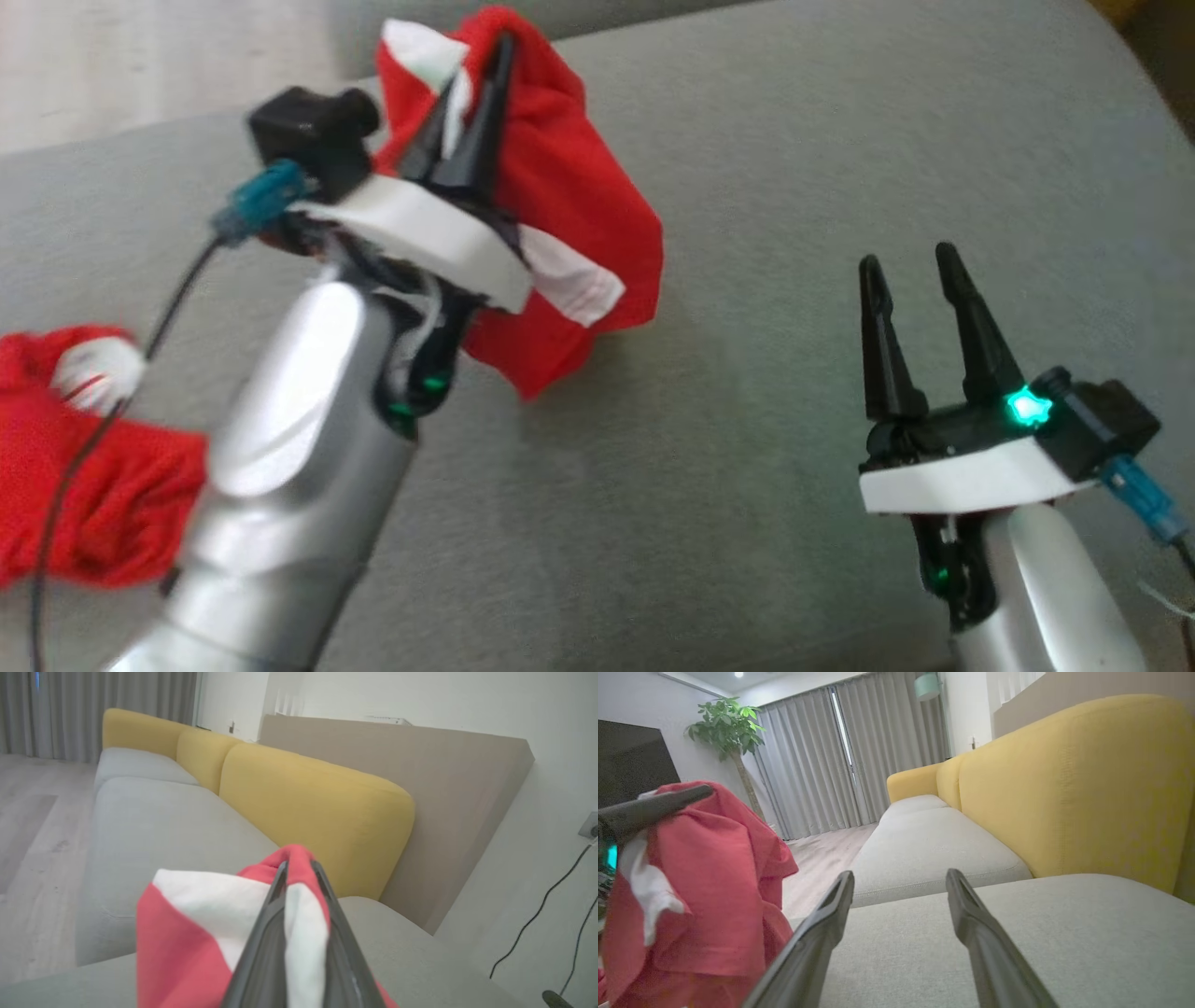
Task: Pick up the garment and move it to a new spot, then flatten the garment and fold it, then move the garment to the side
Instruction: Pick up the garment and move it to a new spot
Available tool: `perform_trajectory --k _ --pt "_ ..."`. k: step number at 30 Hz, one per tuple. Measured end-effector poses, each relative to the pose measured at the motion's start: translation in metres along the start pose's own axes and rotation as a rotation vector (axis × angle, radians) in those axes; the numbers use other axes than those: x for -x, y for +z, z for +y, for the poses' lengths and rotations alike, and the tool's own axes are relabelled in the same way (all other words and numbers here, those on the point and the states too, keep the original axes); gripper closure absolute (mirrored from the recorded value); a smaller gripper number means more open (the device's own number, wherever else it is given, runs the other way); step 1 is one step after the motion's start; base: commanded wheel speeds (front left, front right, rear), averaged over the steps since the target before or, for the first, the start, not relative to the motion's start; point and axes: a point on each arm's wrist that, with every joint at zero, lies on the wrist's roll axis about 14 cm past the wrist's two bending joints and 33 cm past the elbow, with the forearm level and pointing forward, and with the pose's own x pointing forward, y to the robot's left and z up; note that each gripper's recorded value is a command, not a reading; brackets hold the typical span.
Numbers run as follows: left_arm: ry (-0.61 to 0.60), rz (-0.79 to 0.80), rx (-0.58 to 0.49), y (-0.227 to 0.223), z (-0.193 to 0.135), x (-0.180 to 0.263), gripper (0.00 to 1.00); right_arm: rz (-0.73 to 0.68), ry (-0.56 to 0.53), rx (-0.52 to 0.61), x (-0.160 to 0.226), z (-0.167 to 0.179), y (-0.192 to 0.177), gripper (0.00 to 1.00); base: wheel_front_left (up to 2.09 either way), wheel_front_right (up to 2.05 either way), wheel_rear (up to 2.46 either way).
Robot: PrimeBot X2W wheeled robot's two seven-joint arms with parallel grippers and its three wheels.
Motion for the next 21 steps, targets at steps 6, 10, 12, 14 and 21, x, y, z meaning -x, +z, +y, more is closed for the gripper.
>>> perform_trajectory --k 6,10,12,14,21 --pt "-0.084 -0.009 0.006 -0.020 -0.030 -0.041 0.00 -0.008 -0.094 0.005 0.010 -0.030 0.006 0.00 0.00 0.00 0.00" --pt "-0.055 -0.084 0.001 -0.013 -0.016 -0.052 0.00 0.002 -0.121 0.010 0.012 -0.039 0.003 0.00 0.00 0.00 0.00" --pt "-0.020 -0.097 -0.003 -0.014 -0.002 -0.047 0.00 -0.001 -0.119 0.009 0.010 -0.039 0.003 0.00 0.00 0.00 0.00" --pt "0.014 -0.110 -0.020 -0.014 0.015 -0.035 0.00 -0.005 -0.111 0.007 0.008 -0.036 0.004 0.00 0.00 0.00 0.00" --pt "0.179 -0.053 -0.133 -0.052 0.075 0.062 0.00 -0.001 -0.030 0.033 -0.007 -0.013 -0.002 0.00 0.00 0.00 0.00"
